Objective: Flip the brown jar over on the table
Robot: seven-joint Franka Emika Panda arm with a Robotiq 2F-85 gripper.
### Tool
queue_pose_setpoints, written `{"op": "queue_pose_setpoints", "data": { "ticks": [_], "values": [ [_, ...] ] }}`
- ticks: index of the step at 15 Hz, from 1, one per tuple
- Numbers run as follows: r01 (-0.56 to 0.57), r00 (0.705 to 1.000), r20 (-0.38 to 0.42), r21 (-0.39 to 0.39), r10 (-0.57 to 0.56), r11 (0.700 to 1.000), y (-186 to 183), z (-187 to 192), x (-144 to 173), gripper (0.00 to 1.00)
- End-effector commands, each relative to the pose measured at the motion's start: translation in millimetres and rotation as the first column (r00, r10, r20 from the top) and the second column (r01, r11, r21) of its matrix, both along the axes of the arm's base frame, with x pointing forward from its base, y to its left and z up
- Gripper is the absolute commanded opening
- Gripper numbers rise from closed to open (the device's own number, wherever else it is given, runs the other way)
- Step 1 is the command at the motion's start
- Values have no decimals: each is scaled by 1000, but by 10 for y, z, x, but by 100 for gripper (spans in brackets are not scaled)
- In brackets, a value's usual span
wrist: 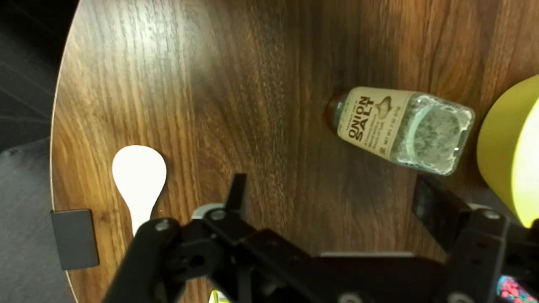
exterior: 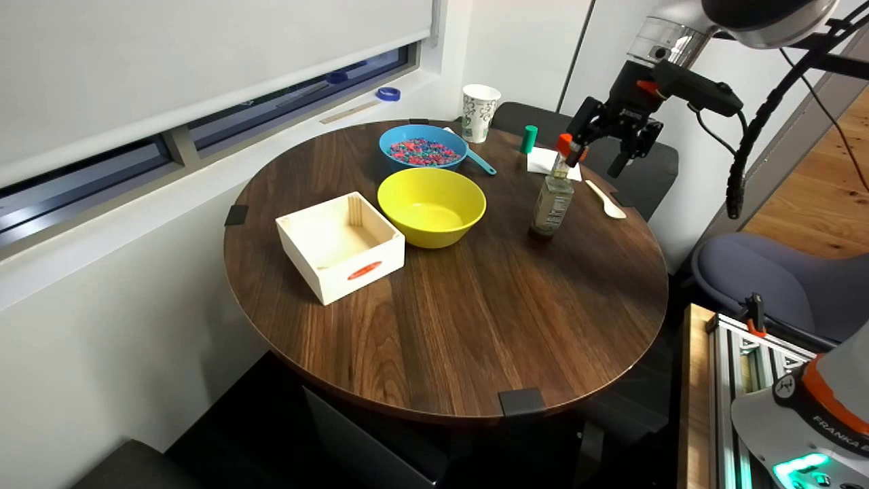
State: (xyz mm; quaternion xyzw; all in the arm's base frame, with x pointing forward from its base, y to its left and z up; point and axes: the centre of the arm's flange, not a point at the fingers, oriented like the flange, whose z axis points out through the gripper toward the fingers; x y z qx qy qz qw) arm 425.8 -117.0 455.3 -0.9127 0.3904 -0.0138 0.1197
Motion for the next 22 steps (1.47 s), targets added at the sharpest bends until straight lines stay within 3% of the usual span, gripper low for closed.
{"op": "queue_pose_setpoints", "data": {
  "ticks": [1,9,15,22],
  "values": [
    [58,995,-84,34,-55,998,-107,-90,200,100],
    [121,978,-181,91,-103,988,-174,-330,510,100],
    [163,971,-205,196,-122,967,-169,-496,795,100],
    [152,937,-347,291,-44,945,-22,-665,929,100]
  ]
}}
